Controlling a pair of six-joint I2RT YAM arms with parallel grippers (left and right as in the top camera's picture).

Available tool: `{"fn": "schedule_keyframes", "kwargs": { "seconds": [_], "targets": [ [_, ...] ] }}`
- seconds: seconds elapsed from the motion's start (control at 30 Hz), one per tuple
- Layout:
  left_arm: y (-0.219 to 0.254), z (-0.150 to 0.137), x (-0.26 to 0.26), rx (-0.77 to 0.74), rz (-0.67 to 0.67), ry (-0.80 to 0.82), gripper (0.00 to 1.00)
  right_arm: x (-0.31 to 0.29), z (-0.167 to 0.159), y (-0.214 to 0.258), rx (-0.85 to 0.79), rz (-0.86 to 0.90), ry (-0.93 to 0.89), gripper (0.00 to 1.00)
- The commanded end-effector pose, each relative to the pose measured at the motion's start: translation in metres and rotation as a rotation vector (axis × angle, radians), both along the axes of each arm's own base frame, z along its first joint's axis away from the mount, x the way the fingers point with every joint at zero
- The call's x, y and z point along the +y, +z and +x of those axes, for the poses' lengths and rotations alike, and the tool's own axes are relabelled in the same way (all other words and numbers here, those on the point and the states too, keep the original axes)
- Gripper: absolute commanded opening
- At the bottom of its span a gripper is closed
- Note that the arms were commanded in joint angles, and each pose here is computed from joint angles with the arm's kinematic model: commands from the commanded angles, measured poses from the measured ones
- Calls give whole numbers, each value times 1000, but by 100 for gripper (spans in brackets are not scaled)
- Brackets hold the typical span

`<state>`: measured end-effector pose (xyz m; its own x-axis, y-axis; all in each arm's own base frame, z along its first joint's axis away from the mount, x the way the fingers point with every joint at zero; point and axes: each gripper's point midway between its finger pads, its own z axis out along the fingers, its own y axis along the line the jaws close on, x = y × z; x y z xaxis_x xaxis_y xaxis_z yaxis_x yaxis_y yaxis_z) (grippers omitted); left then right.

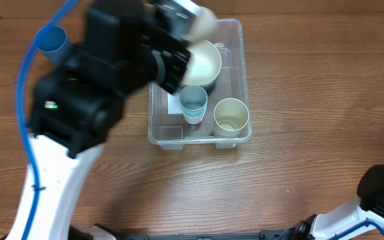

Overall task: Pack container
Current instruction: 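Lower the second cream tumbler into the first one in the bin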

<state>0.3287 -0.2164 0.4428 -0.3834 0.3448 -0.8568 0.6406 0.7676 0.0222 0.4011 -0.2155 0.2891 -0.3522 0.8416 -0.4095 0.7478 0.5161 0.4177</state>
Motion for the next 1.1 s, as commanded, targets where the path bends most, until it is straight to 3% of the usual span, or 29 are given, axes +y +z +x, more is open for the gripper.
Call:
{"fn": "schedule_keyframes", "kwargs": {
  "seconds": [0.0,0.17,0.4,0.6,0.8,0.93,0.97,1.07],
  "targets": [
    [-9,-27,-55,-20,45,-199,4,-1,2,2,-5,-9,-2,100],
    [-39,-64,-84,77,120,-319,4,-1,2,2,-5,-9,-2,100],
    [-77,-94,-69,257,233,-359,4,-1,2,2,-5,-9,-2,100],
    [-96,-84,-79,293,259,-359,4,-1,2,2,-5,-9,-2,100],
    [-148,-64,-100,403,337,-358,4,-1,2,2,-5,-9,-2,100],
    [-153,-60,-101,407,350,-351,4,-1,2,2,-6,-9,-1,100],
    [-153,-60,-101,407,350,-351,7,-1,2,2,-3,-11,-4,100],
    [-153,-61,-100,409,351,-351,66,-1,2,2,-3,-11,-4,100]
  ]
}}
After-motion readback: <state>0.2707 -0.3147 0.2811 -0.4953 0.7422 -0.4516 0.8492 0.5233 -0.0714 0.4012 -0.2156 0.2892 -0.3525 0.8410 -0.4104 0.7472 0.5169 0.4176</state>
